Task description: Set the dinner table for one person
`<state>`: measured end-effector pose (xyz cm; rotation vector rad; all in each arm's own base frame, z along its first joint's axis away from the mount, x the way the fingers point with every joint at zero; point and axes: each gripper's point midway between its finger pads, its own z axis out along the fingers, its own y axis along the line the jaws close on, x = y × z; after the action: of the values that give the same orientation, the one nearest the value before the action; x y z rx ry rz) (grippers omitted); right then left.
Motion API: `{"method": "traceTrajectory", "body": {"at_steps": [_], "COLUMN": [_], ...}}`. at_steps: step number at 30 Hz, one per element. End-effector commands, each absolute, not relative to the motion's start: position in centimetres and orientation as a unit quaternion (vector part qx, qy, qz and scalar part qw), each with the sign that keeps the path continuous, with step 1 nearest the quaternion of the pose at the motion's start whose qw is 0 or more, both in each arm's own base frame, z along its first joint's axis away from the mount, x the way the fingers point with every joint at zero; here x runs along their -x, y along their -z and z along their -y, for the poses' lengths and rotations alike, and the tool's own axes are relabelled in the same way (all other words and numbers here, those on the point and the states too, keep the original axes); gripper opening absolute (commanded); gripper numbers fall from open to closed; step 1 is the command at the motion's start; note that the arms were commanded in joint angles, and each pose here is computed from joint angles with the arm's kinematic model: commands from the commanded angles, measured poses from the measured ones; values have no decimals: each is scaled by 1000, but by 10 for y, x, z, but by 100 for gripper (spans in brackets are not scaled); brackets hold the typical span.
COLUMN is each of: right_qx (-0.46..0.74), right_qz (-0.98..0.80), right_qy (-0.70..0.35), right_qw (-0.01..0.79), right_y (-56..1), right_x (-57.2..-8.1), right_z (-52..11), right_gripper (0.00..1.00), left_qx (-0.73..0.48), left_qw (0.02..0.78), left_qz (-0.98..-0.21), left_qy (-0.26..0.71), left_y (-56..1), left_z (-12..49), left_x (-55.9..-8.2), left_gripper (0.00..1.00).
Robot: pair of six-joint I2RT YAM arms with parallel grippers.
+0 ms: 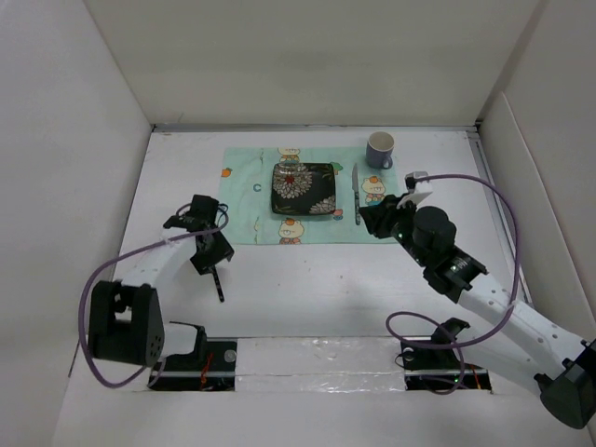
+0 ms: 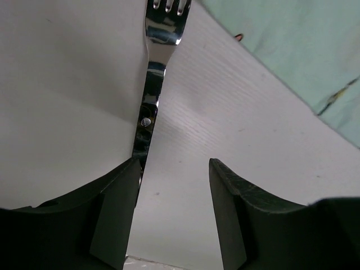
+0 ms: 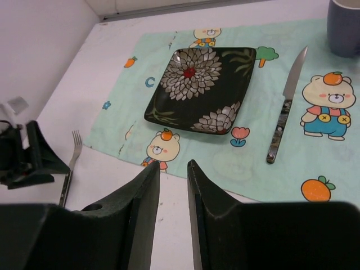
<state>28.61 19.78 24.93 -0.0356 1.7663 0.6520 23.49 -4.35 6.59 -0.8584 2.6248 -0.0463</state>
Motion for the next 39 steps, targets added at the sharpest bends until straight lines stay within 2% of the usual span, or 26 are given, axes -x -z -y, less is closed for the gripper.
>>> {"method": "traceTrajectory", "body": {"at_steps": [1,14,16,18,20,27,29,30,31,33,38,39], "right_qx": [13,2,4,11,4,5,8,8,6,6,14,18], "right_qz": [-741,-739,-738,-740,-746,-759,-760,-760,-760,-757,-763,-765], "right_qy": [-290,-284,-287,-290,-280,-274,-278,-278,-279,-283,-289,-288], "right_qw": [606,612,610,607,604,590,587,587,586,589,578,576], "right_y": [-262,-265,-262,-260,-256,-243,-241,-241,-241,-240,-235,-234], "right_x": [-286,-289,-291,-291,-294,-303,-303,-303,-303,-304,-305,-305], "right_z": [-192,-178,-179,-182,-180,-182,-185,-185,-185,-187,-192,-193], "right_gripper": [32,35,35,35,35,36,36,36,36,36,36,36], "left_qx": [316,314,312,313,316,318,279,278,268,205,167,148], "left_qw": [131,84,76,75,81,102,185,186,240,288,347,364], "left_qz": [-939,-944,-946,-945,-944,-942,-942,-942,-932,-933,-923,-920], "left_qy": [11,-53,-56,-53,-45,-36,2,2,35,65,-13,9], "left_y": [-36,-1,4,4,-3,-57,-94,-94,-116,-138,-177,-196], "left_z": [49,36,36,37,39,37,48,48,54,63,47,60], "left_x": [-223,-216,-215,-215,-216,-201,-230,-231,-253,-275,-344,-360], "left_gripper": [49,46,34,13,2,0,0,0,0,0,0,0]}}
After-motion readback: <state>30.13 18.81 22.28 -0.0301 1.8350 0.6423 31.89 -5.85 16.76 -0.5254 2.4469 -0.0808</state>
